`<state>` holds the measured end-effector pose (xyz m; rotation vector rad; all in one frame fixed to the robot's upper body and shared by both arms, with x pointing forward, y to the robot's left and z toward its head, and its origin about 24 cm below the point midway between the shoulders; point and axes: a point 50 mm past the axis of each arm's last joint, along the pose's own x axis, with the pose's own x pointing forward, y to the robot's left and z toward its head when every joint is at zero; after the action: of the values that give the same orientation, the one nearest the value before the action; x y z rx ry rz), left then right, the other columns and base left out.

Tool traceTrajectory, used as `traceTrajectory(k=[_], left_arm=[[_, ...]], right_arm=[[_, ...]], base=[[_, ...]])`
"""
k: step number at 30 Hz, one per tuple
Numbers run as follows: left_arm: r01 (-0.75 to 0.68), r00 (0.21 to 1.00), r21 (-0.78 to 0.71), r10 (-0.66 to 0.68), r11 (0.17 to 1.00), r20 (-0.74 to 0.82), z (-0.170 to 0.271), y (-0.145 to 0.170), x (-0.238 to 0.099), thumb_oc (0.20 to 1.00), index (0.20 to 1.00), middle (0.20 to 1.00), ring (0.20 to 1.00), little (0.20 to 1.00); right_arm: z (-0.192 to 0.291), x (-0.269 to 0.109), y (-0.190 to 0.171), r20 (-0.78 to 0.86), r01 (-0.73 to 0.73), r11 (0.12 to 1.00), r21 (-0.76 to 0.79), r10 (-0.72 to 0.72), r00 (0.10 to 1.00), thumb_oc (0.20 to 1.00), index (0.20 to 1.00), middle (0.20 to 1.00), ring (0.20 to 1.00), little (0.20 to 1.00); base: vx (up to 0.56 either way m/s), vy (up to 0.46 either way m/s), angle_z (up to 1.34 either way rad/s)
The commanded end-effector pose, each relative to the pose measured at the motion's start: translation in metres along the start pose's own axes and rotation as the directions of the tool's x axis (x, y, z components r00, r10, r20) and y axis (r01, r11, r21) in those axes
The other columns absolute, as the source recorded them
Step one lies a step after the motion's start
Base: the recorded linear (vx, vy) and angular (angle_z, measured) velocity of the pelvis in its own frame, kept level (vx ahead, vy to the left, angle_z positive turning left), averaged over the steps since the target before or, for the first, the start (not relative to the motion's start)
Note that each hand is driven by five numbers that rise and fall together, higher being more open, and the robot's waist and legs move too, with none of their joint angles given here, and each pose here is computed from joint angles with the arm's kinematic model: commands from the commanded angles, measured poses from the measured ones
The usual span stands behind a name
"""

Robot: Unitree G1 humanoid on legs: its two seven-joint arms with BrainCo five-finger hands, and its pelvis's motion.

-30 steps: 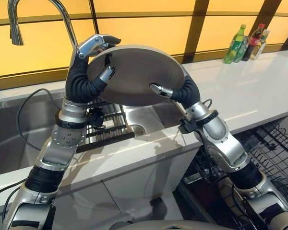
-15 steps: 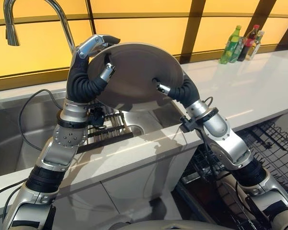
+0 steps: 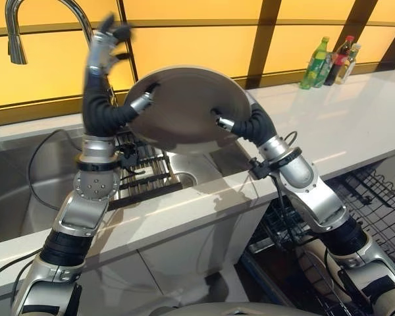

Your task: Pick up plates and place into dishwasher.

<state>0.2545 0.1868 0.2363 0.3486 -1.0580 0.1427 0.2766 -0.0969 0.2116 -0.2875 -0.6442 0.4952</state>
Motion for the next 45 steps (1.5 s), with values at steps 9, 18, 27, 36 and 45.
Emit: traceTrajectory(k=[9,18,27,36,45], left_arm=[[-0.181,0.973,0.177,0.202,0.967,-0.111,-0.025,0.053,-0.006,1.000,1.000,1.000,1.000,1.000],[-0.233,0.932,0.338,0.308,0.912,-0.190,-0.035,0.099,-0.031,1.000,1.000,1.000,1.000,1.000],[-0.270,0.860,0.458,0.426,0.847,-0.281,-0.042,0.143,-0.063,1.000,1.000,1.000,1.000,1.000],[-0.308,0.836,0.503,0.482,0.808,-0.263,-0.043,0.153,-0.071,1.000,1.000,1.000,1.000,1.000],[-0.383,0.833,0.485,0.521,0.787,-0.187,-0.045,0.133,-0.059,1.000,1.000,1.000,1.000,1.000]], right_arm=[[0.010,-0.022,-0.071,0.047,0.324,0.916,-0.235,-0.322,0.946,0.200,0.200,0.200,0.200,0.200],[-0.016,-0.103,-0.127,-0.103,0.449,0.725,-0.522,-0.576,0.811,0.200,0.200,0.200,0.200,0.200],[-0.024,-0.178,-0.170,-0.153,0.484,0.491,-0.724,-0.799,0.582,0.200,0.200,0.200,0.200,0.200],[-0.032,-0.213,-0.180,-0.172,0.482,0.400,-0.780,-0.877,0.449,0.200,0.200,0.200,0.200,0.200],[-0.042,-0.190,-0.186,-0.189,0.507,0.450,-0.735,-0.855,0.484,0.200,0.200,0.200,0.200,0.200]], base=[[0.04,-0.039,-0.21],[0.05,-0.073,-0.28],[0.00,-0.136,-0.24],[-0.06,-0.133,-0.10],[-0.16,-0.025,-0.05]])
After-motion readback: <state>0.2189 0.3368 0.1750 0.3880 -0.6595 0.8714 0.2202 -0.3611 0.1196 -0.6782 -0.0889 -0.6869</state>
